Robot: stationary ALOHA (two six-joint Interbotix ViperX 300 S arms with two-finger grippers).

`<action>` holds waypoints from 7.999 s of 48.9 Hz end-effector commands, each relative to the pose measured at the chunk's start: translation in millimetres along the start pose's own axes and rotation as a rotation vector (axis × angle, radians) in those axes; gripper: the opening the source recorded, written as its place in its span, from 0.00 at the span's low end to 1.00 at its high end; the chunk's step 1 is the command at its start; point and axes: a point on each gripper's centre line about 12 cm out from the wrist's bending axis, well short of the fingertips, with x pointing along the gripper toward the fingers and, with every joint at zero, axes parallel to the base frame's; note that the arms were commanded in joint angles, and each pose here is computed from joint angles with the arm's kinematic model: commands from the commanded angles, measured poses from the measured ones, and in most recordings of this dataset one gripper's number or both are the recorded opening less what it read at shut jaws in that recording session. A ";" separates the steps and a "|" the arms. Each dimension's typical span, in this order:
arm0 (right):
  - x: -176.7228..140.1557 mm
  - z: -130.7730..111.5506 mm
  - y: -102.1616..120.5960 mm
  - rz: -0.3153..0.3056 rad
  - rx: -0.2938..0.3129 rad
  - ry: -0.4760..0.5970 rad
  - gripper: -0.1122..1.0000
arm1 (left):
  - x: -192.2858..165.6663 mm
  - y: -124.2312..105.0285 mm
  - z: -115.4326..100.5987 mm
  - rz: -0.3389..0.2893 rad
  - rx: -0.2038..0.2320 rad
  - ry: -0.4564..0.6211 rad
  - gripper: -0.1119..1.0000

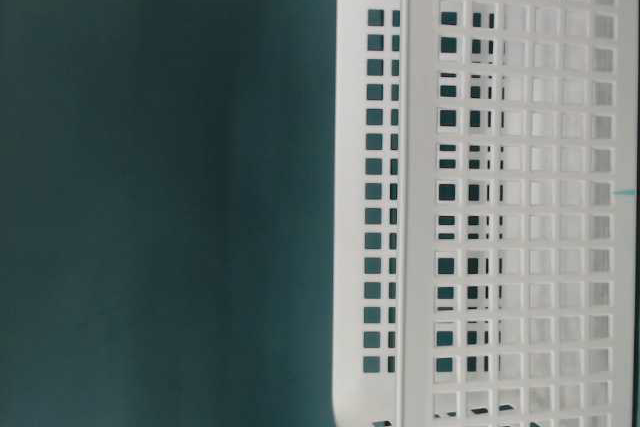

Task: Lift the white basket with both hands.
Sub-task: 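Move left gripper to basket's left rim and right gripper to right rim, then close both grippers on the left and right rims of the basket, then lift the basket with both grippers and move it away from the front, then hold the basket raised with both grippers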

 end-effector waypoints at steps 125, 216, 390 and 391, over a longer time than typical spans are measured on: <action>152.2 -9.5 -47.7 -0.426 0.242 0.037 0.96 | 139.8 78.0 -14.1 0.486 -0.141 0.105 0.96; 78.0 -6.0 3.3 -0.436 0.238 0.061 0.27 | 83.6 -12.9 16.1 0.309 -0.143 0.053 0.14; -82.3 36.5 155.8 -0.486 -0.078 0.051 0.27 | -69.1 -169.7 78.5 0.388 0.067 0.098 0.14; -78.4 36.3 153.9 -0.494 -0.077 0.055 0.27 | -67.9 -166.5 77.3 0.394 0.067 0.100 0.14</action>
